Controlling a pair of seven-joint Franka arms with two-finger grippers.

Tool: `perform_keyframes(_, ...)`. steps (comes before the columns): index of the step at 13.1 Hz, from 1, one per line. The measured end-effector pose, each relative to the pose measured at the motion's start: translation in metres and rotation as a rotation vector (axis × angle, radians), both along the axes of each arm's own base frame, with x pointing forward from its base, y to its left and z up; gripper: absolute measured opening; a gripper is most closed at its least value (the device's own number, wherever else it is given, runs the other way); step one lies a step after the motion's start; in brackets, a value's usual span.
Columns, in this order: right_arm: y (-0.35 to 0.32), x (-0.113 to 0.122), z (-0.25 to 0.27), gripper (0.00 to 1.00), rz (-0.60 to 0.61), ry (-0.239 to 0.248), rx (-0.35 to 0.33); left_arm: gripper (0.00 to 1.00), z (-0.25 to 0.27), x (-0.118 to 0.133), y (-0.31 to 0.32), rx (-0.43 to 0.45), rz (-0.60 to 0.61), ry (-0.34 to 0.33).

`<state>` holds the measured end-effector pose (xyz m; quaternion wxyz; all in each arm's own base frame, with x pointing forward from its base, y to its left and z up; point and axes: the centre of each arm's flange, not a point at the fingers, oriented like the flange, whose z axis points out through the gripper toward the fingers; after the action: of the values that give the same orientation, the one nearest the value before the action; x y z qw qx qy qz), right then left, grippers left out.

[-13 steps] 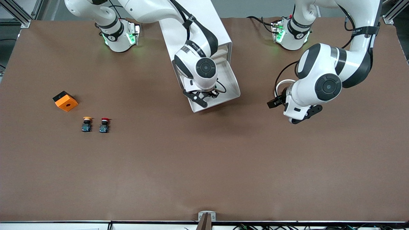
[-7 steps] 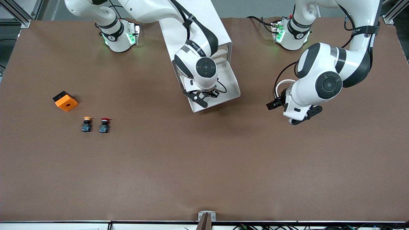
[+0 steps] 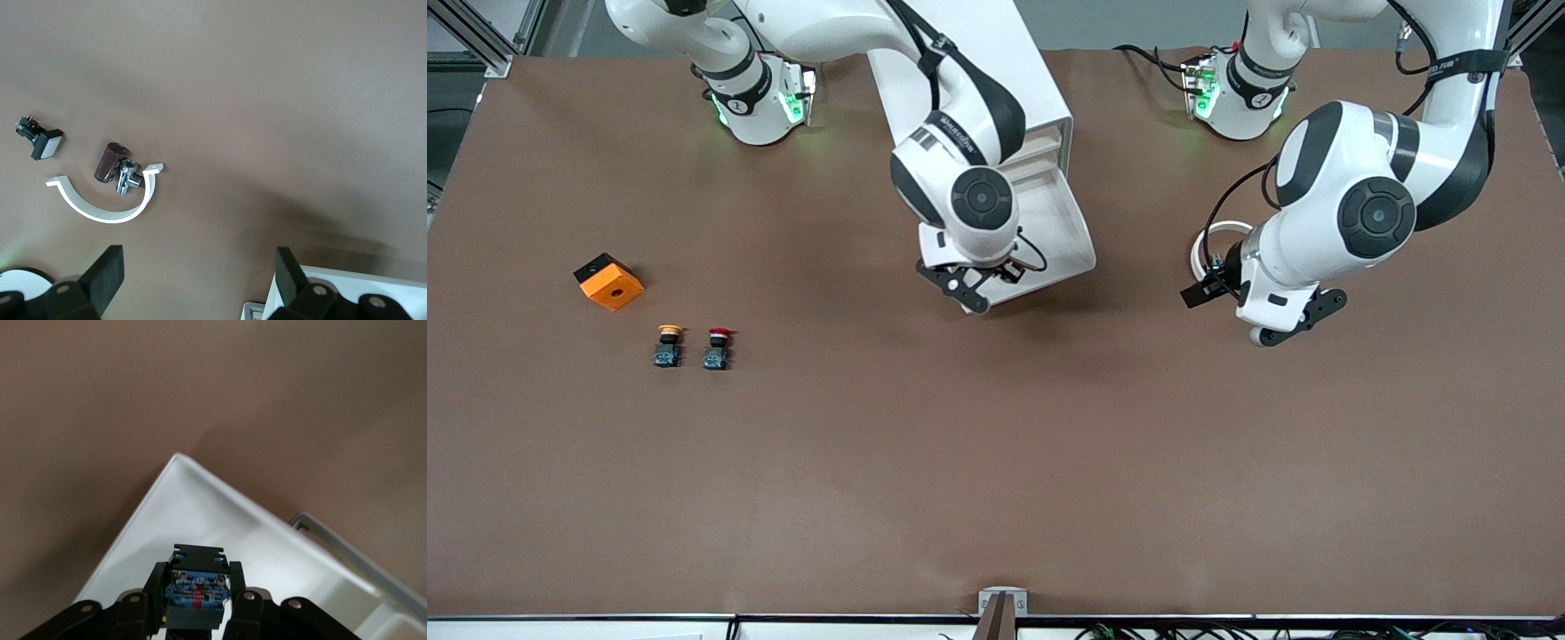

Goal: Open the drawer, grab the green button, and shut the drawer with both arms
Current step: 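Lift the button out with the right gripper while the left gripper approaches the drawer, then push the drawer shut with the left gripper while the right gripper carries the button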

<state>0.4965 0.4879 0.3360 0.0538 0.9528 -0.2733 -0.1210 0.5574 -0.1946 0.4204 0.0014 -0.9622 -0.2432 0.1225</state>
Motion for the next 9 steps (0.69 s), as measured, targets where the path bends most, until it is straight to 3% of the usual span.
perform_keyframes(4,-0.094,0.048,0.043,0.41,0.173,0.094,0.033,1.00,0.002,0.014,0.011,-0.004,0.024,-0.019)
perform_keyframes(9,-0.226,0.097,0.054,0.41,0.428,0.127,0.120,1.00,-0.026,0.026,-0.007,-0.009,0.007,-0.043)
